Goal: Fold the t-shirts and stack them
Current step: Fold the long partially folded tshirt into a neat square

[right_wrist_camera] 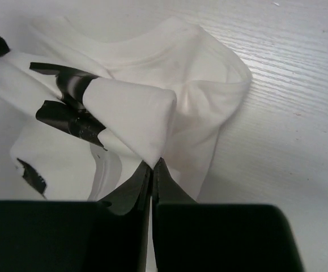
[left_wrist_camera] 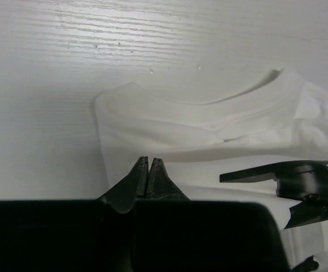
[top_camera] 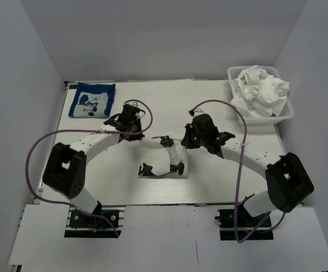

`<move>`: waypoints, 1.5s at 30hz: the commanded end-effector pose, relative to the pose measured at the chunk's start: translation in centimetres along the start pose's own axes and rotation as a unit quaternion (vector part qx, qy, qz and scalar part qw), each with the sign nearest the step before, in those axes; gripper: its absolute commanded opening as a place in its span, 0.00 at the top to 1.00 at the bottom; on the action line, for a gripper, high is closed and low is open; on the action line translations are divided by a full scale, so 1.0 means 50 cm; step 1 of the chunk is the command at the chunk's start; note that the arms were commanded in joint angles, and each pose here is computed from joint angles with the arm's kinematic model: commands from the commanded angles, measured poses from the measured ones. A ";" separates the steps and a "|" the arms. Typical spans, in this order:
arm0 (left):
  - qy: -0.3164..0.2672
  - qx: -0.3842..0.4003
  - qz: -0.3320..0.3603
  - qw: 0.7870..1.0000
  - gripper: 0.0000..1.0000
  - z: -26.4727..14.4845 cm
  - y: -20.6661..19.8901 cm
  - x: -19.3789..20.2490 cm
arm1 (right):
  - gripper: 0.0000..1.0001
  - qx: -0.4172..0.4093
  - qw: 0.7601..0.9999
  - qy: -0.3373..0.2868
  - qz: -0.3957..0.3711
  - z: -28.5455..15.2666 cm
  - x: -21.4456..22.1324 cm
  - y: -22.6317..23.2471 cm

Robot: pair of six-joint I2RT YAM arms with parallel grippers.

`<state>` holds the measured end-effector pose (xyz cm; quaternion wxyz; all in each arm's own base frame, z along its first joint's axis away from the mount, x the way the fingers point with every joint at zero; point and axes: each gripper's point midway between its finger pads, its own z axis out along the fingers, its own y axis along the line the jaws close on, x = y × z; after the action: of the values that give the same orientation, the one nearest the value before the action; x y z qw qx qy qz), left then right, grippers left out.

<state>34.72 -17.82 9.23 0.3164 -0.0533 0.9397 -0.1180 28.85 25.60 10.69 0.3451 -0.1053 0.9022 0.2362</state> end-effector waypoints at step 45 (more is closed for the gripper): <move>-0.029 0.079 0.038 0.996 1.00 0.102 -0.052 -0.079 | 1.00 -0.019 0.999 0.017 0.042 0.147 -0.090 -0.036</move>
<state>38.67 -21.01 5.78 0.3049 0.0120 0.9326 -0.1926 35.47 26.80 5.14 0.2785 -0.0679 0.9282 0.2371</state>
